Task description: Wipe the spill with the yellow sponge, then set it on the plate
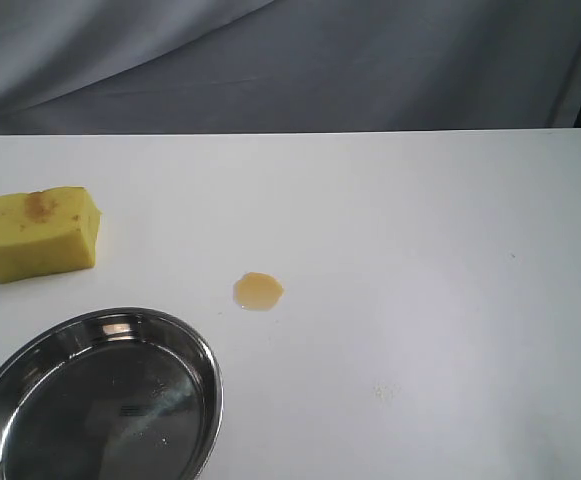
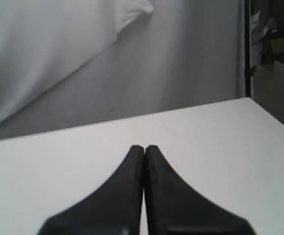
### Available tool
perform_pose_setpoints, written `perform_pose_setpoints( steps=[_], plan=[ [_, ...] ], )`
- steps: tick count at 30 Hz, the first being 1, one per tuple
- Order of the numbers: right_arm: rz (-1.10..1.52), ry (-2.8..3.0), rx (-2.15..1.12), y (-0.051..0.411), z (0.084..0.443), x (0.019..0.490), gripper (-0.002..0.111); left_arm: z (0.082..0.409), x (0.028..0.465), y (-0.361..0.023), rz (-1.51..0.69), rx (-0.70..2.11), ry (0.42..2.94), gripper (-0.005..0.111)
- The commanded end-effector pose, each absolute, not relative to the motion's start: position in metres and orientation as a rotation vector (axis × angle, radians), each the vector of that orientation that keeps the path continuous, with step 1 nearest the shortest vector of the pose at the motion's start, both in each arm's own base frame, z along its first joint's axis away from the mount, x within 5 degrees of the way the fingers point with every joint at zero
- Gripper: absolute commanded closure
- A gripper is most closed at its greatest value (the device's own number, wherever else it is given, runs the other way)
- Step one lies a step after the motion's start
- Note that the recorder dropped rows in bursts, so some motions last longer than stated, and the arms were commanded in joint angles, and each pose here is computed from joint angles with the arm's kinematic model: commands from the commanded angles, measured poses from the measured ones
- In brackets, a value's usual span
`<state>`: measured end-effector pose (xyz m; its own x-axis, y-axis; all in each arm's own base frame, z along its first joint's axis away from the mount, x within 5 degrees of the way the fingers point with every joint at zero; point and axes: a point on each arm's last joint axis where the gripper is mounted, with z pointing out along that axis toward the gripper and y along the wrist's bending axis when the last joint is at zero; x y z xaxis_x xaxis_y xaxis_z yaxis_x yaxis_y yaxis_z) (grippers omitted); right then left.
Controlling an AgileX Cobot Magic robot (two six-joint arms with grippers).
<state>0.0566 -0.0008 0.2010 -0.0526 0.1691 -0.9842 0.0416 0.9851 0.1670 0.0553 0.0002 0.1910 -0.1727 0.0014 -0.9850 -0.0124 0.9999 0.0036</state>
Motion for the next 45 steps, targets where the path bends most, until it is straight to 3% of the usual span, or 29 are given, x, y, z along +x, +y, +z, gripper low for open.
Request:
perform_pose_setpoints(
  steps=[1, 8, 14, 21, 29, 45],
  plan=[
    [0.138, 1.468, 0.227, -0.004, 0.213, 0.056, 0.108, 0.19, 0.055, 0.0, 0.011, -0.013, 1.74, 0.107],
    [0.132, 1.363, 0.243, -0.006, 0.222, 0.055, 0.108, 0.19, 0.055, 0.0, 0.011, -0.013, 1.742, 0.107],
    [0.31, 1.284, 0.408, -0.009, 0.226, 0.054, 0.108, 0.19, 0.055, 0.0, 0.011, -0.013, 1.742, 0.107],
    [0.338, 1.32, 0.326, 0.0, 0.283, 0.042, 0.108, 0.19, 0.055, 0.0, 0.011, -0.013, 1.742, 0.107],
    [0.199, 1.591, 0.01, 0.01, 0.321, 0.07, 0.108, 0.19, 0.055, 0.0, 0.011, -0.013, 1.742, 0.107],
    [0.221, 1.954, -0.585, 0.064, 0.343, 0.154, 0.108, 0.19, 0.055, 0.0, 0.011, -0.013, 1.742, 0.107]
  ],
)
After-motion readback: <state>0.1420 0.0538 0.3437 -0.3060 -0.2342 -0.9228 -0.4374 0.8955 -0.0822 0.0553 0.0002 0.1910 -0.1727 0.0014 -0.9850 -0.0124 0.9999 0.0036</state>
